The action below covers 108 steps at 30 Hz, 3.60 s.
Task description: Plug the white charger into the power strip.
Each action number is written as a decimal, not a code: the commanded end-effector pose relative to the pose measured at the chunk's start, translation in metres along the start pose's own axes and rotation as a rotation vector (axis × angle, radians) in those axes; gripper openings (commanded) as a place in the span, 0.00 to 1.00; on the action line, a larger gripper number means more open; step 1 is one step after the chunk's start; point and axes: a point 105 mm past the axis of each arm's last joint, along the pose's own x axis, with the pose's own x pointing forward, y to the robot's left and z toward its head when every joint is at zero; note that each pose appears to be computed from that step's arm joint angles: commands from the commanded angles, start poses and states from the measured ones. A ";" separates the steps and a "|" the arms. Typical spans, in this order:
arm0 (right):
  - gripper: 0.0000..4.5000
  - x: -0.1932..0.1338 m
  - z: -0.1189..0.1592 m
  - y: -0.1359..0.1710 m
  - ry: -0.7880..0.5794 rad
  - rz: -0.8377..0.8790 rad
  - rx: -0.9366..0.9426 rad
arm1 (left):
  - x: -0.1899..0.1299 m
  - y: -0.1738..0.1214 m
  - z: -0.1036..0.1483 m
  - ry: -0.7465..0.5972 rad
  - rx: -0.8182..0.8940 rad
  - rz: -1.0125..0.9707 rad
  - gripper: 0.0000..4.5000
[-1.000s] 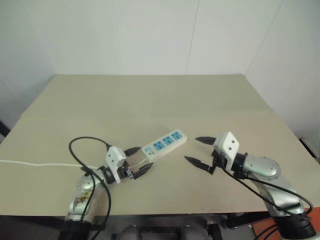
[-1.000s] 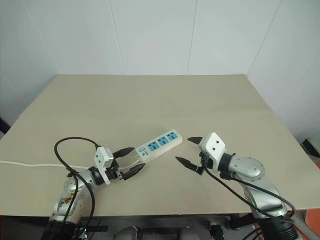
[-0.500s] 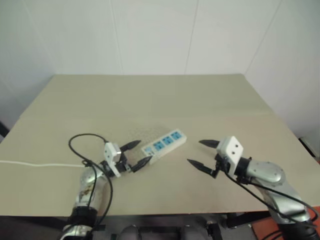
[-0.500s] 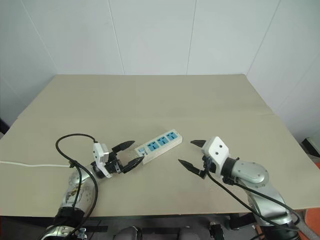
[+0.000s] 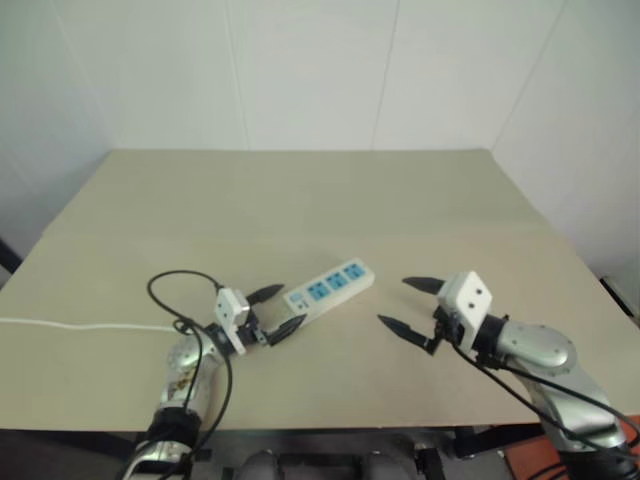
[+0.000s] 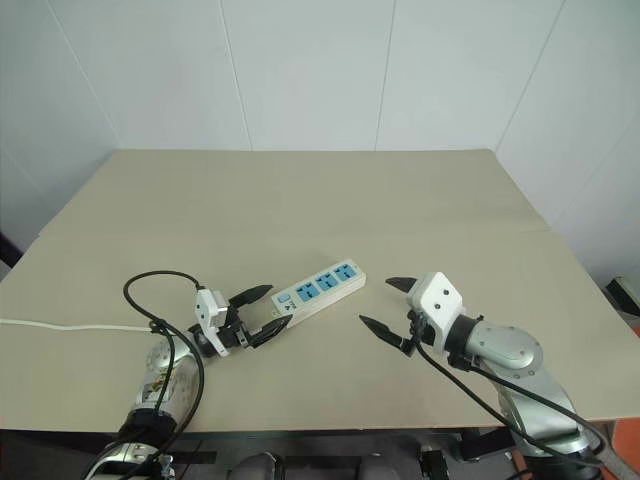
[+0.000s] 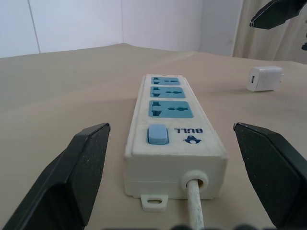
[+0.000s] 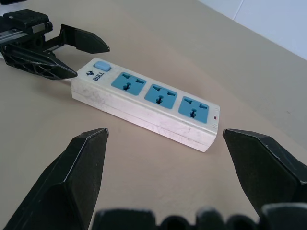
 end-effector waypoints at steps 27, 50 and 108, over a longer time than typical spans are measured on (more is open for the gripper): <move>1.00 0.002 0.011 -0.004 -0.022 -0.032 -0.040 | 0.005 0.000 -0.009 0.135 -0.028 -0.034 0.63; 1.00 -0.010 0.026 -0.061 0.212 -0.044 -0.230 | -0.005 -0.024 0.008 0.126 -0.011 -0.423 0.63; 0.45 -0.015 -0.056 -0.070 1.047 0.311 -0.030 | 0.001 -0.038 -0.008 0.218 -0.016 -0.585 0.63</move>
